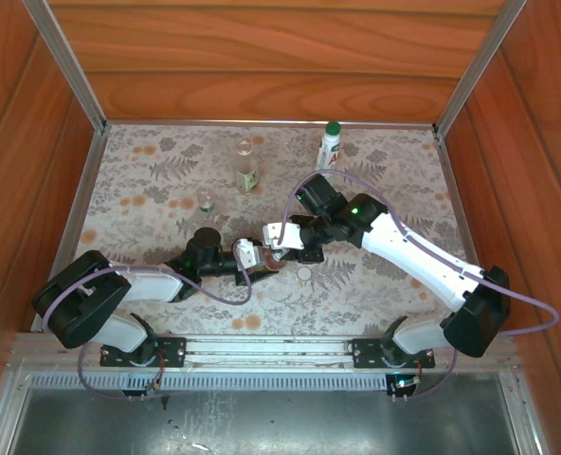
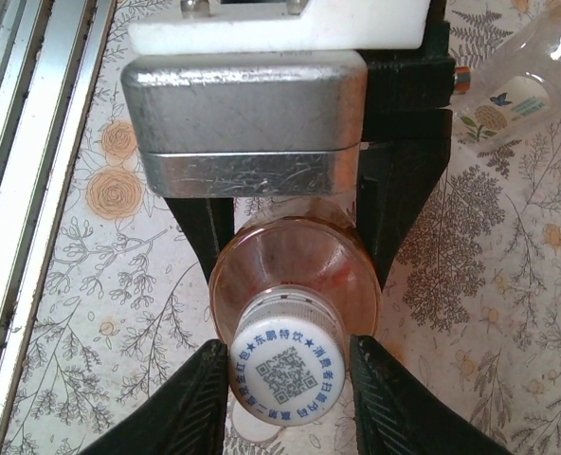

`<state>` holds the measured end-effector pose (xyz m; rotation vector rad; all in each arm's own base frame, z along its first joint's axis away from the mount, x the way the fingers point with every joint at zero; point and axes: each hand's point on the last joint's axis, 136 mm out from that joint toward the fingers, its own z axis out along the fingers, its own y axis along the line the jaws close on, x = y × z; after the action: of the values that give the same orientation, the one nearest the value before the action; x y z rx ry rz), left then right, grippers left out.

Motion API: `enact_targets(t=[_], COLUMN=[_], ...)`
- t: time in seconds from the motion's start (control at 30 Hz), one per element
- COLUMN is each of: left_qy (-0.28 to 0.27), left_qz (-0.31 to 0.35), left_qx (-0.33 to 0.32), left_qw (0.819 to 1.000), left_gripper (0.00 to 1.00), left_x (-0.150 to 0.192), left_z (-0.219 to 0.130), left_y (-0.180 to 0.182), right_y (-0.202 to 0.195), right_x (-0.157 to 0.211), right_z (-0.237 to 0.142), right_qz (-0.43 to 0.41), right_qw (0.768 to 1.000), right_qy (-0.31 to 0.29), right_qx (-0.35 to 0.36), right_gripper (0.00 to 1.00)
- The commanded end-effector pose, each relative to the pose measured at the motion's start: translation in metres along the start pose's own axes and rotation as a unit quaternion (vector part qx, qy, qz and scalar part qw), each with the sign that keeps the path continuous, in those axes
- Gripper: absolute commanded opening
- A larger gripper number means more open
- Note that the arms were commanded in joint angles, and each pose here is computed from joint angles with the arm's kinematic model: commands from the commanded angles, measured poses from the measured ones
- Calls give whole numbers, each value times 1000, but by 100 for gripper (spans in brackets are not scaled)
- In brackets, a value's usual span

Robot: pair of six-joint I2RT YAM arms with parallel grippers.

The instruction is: Screw on the bottle caps

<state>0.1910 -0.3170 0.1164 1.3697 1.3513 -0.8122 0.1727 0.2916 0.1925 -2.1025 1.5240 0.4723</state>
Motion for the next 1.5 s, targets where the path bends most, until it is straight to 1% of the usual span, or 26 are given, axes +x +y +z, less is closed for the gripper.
enact_targets(t=[0.0,0.13,0.23,0.3,0.37,0.4,0.47,0.53,0.57,0.63,0.7,0.73,0.77,0.83,0.87,0.9,0.93,1.0,1.03,1.1,1.13,1.2,1.27,1.33,1.4,1.47], left_qy=[-14,-14,-11,-7,-3,0,5,10,11,11,10,9,9,11,11,9,7,4,2,0,-3,-8,-15,-20,-21,-20], left_qz=[11,12,14,17,22,27,37,45,48,54,56,56,56,56,54,50,44,35,32,29,30,32,35,33,31,31], left_qx=[11,10,-4,-28,-53,-68,-89,-107,-111,-113,-113,-110,-107,-99,-96,-90,-79,-65,-59,-44,-35,-20,-2,7,12,13], left_qw=[1000,1000,1000,999,998,997,995,993,993,992,992,992,993,993,994,995,996,997,998,999,999,999,999,999,999,999], left_gripper=[62,62,62,62,62,62,62,61,62,61,62,61,62,62,62,61,62,61,62,62,62,62,62,62,62,62], left_x=[-10,-11,-11,-12,-15,-16,-18,-19,-20,-21,-22,-23,-22,-19,-17,-17,-15,-14,-13,-10,-11,-12,-14,-15,-16,-15], left_z=[-1,-1,0,0,1,1,2,4,5,7,7,7,7,7,7,6,6,4,3,0,-1,-3,-3,-2,-2,-1], left_y=[-3,-2,4,14,25,31,41,50,53,55,56,55,53,49,47,44,39,31,27,19,14,7,0,-2,-3,-3], right_y=[3,1,-7,-19,-42,-52,-64,-70,-70,-66,-58,-55,-52,-50,-49,-49,-46,-36,-32,-25,-19,-7,0,9,18,21], right_x=[3,4,6,8,11,15,18,18,18,25,30,30,28,27,24,18,11,3,2,4,5,3,0,-4,-8,-15], right_z=[7,8,8,8,6,5,5,7,9,8,10,11,11,2,-2,-6,-10,-17,-21,-26,-27,-27,-28,-29,-30,-30], right_qz=[-8,0,35,93,207,262,354,462,513,622,699,719,724,708,690,657,616,541,498,411,346,234,128,41,-14,-44], right_qw=[1000,1000,999,995,973,955,920,869,840,761,694,675,672,687,706,739,775,833,860,905,933,969,989,997,999,999], right_qy=[8,12,19,23,19,20,9,-14,-24,-32,-35,-37,-35,-27,-25,-27,-29,-25,-19,-6,0,-4,-11,-9,-12,-16], right_qx=[-11,-10,10,42,105,135,165,176,175,180,171,163,154,159,157,148,136,114,111,108,99,83,78,64,39,23], right_gripper=[36,29,26,21,10,7,5,0,1,1,1,0,1,6,10,18,30,50,56,61,62,62,62,62,62,61])
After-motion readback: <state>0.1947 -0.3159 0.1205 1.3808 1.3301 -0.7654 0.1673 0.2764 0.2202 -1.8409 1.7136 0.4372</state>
